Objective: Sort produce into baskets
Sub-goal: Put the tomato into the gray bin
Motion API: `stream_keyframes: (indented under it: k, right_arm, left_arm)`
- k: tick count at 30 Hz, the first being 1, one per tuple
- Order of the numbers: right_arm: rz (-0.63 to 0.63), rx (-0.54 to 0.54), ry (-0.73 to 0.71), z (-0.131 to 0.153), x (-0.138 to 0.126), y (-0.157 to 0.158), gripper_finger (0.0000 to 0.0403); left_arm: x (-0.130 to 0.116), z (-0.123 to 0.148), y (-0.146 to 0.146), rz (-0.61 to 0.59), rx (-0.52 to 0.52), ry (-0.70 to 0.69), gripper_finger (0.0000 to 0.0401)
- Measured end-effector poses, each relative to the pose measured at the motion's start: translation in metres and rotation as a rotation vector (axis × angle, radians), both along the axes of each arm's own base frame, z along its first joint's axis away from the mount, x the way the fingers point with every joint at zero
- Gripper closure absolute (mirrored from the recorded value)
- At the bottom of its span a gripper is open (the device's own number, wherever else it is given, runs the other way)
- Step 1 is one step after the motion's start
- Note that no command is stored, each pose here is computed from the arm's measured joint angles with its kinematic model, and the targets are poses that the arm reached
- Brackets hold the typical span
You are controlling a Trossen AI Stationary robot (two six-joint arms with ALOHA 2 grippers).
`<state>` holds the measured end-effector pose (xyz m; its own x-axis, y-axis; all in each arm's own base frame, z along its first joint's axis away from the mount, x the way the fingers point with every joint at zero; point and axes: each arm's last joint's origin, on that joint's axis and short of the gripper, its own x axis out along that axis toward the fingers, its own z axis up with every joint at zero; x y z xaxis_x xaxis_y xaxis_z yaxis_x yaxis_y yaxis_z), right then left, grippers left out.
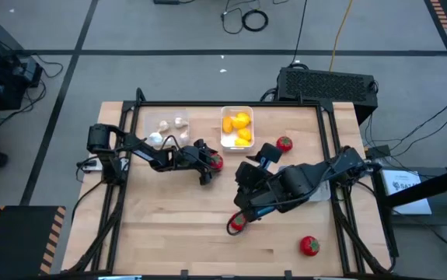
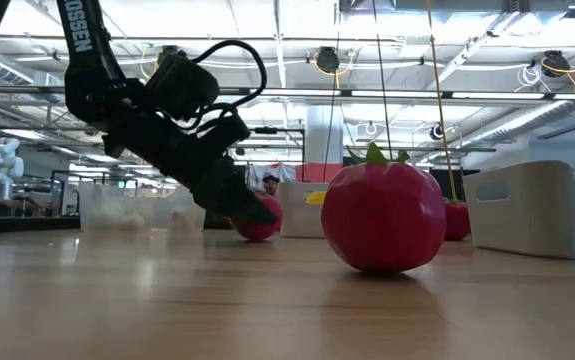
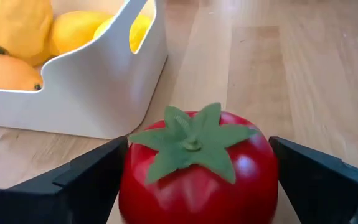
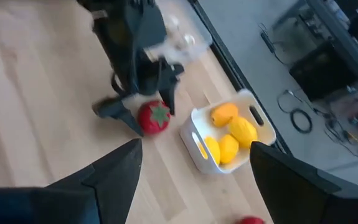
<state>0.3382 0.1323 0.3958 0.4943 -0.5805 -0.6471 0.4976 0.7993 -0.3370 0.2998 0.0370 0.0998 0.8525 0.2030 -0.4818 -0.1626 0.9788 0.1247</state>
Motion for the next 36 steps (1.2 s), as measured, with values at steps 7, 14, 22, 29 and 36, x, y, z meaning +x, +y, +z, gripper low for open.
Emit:
stream_keyframes:
  k: [7,14,22,29,36]
  right_arm:
    - [-0.141,-0.033,0.107,-0.054,0.004,-0.012,0.0116]
    - [-0.249,0.022,0.084,-0.089,-0.041,-0.032,0.0146]
    - [-0.203,0.248,-0.16,-0.125,-0.107,-0.053,0.0212]
    - [0.041,0.373,-0.471,-0.156,-0.128,-0.041,0.027]
    - [0.15,0.233,-0.499,-0.16,-0.135,-0.036,0.031]
  left_arm:
    - [0.0,0.0,-0.002,-0.006,-0.001,0.0,0.0013]
    - [0.0,0.0,-0.002,0.007,-0.022,-0.003,0.0015]
    - [0.0,-0.001,-0.002,0.009,-0.025,0.014,0.0069]
    - [-0.001,-0.002,-0.003,0.05,-0.089,0.01,0.0074]
    - [-0.001,-0.002,-0.003,0.105,-0.17,-0.006,0.0073]
